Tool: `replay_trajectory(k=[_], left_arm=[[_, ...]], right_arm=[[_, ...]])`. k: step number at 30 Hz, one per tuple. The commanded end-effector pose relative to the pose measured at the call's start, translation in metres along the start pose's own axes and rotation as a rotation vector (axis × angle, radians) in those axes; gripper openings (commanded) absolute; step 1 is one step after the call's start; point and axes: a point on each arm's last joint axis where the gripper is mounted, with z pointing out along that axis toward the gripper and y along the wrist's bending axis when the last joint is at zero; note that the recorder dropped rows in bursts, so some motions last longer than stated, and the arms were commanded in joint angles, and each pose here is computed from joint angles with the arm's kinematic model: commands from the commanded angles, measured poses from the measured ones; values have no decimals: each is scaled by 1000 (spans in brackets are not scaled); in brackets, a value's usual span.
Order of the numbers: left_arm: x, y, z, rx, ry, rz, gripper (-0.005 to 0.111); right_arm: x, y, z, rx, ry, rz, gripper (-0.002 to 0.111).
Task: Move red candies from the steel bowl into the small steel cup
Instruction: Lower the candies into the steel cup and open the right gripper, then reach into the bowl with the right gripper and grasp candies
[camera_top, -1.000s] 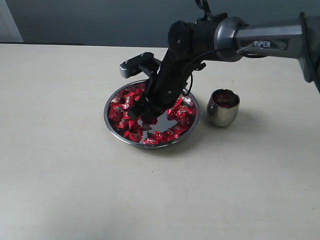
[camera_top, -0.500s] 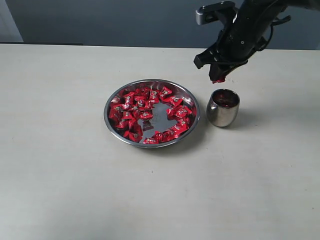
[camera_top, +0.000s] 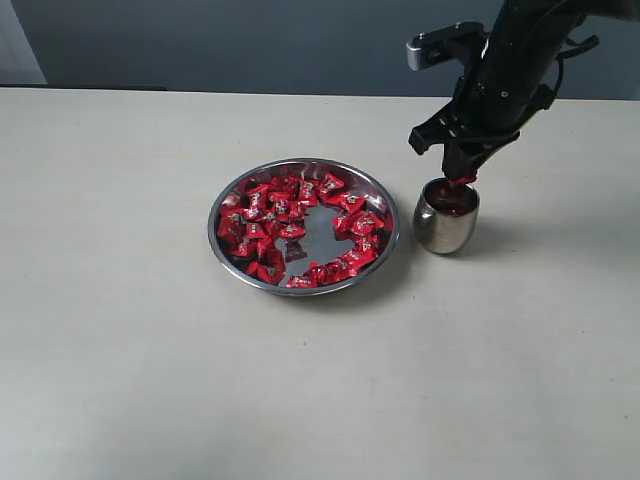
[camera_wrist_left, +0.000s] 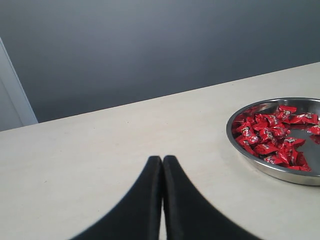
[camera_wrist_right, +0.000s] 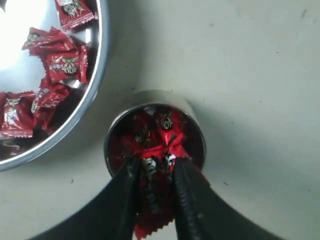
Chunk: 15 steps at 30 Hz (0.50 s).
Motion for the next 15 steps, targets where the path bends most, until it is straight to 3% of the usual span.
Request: replay_trajectory(k=[1,9,15], left_arm=[[1,0,0,0,-4,-4,2],[1,0,0,-1,-6,-4,2],[1,0,0,-1,-6,-4,2]], right_arm=[[1,-3,5,5,15,-1,35],[-2,-3,5,3,-13,3,37],[-9,20,4,-170,-66,31,37]])
